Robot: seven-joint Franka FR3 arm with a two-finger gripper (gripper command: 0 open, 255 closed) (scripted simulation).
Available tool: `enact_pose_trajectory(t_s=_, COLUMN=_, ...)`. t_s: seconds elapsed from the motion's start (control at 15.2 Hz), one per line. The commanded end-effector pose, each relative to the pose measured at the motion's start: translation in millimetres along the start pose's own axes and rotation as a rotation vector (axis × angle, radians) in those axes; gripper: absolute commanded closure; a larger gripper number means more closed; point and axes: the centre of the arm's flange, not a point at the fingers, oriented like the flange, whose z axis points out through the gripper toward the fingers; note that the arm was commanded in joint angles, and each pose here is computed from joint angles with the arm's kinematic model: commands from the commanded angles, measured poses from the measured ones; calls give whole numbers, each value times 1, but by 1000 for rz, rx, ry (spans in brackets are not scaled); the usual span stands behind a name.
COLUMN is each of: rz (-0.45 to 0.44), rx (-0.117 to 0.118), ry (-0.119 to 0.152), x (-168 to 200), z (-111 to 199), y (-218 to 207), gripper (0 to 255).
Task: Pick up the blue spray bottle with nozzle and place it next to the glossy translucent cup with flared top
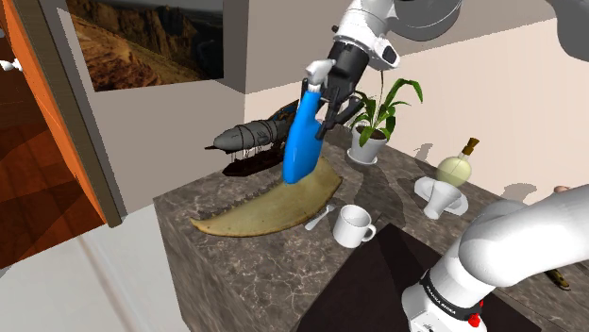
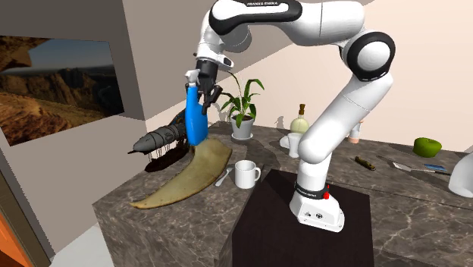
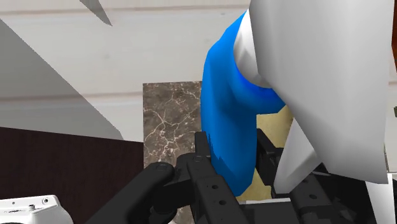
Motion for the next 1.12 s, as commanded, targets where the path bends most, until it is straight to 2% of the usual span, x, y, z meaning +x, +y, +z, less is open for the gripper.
enact_pose_trajectory(t_s=0.0, rz=0, rx=0, ry=0, x=-4, z=-8, y=-1, gripper=255)
enact_pose_trajectory(t_s=1.06, rz=0, rx=0, ry=0, x=143, z=-82, y=131, gripper=255)
